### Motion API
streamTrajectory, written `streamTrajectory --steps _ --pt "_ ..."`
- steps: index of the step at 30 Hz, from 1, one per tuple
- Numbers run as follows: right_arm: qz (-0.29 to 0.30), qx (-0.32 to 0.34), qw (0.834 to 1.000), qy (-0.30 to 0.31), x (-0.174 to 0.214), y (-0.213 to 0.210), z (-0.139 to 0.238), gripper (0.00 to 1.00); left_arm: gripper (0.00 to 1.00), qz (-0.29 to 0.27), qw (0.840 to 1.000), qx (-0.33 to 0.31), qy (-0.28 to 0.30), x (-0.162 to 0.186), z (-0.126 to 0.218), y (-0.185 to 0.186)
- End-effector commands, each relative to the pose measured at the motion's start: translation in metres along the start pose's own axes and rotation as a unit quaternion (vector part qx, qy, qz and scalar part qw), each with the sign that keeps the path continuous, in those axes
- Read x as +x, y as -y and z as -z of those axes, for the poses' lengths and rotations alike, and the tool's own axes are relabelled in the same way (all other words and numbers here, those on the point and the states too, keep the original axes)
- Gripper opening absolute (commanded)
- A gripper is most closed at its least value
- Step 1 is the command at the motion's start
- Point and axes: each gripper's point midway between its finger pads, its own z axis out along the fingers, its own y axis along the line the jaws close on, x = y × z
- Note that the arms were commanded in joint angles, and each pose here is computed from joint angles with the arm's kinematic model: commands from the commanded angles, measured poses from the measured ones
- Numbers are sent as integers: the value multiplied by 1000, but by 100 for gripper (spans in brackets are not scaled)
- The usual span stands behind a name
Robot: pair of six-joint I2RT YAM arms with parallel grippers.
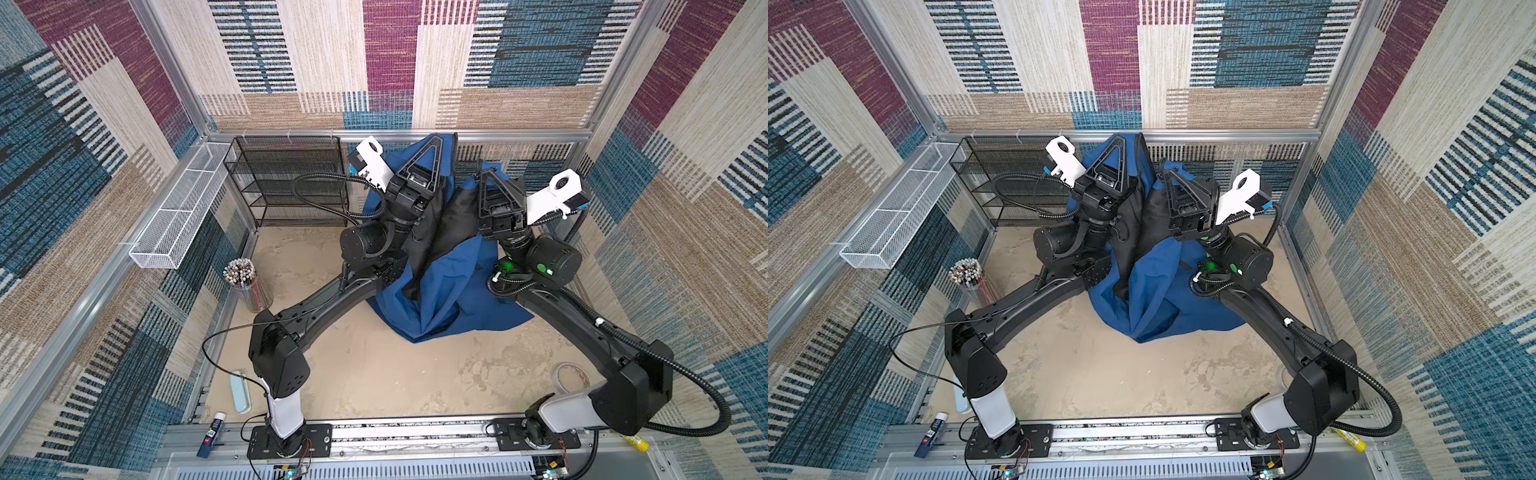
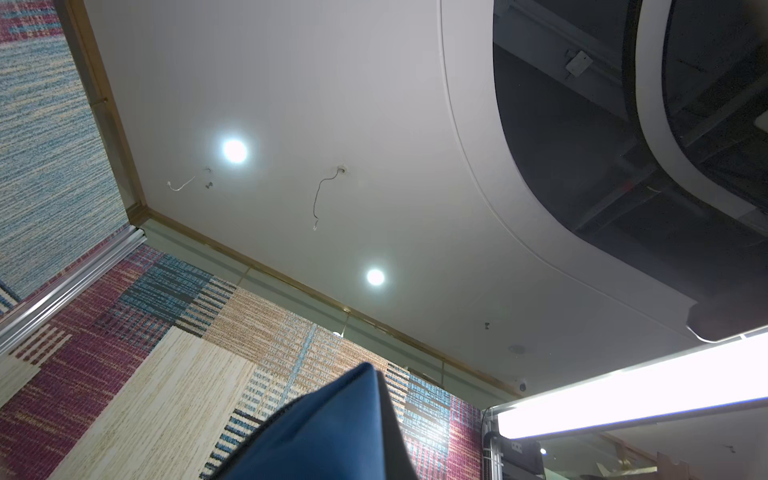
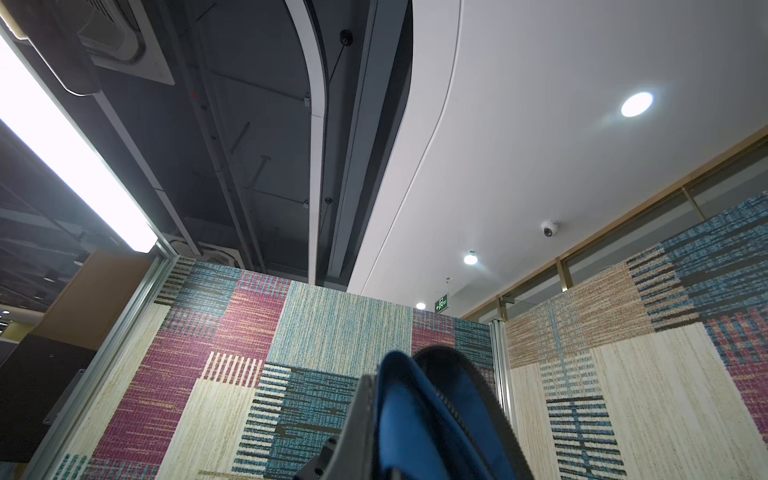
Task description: Zip up the jacket
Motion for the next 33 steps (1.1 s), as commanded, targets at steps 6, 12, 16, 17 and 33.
streamTrajectory --steps 6,12,16,17,33 --pt "121 -153 969 151 -72 -81 15 0 0 -28 999 37 7 -5 -4 16" --pt "115 -179 967 139 -68 -84 9 0 0 -16 999 45 16 -6 -9 12" --pt "106 -178 968 141 -67 -81 8 0 0 -12 998 57 23 -9 -14 15" --pt "105 -177 968 141 -67 -80 8 0 0 -11 998 59 23 -9 -15 16" --pt "81 -162 972 149 -64 -68 7 0 0 -8 998 65 23 -4 -17 18"
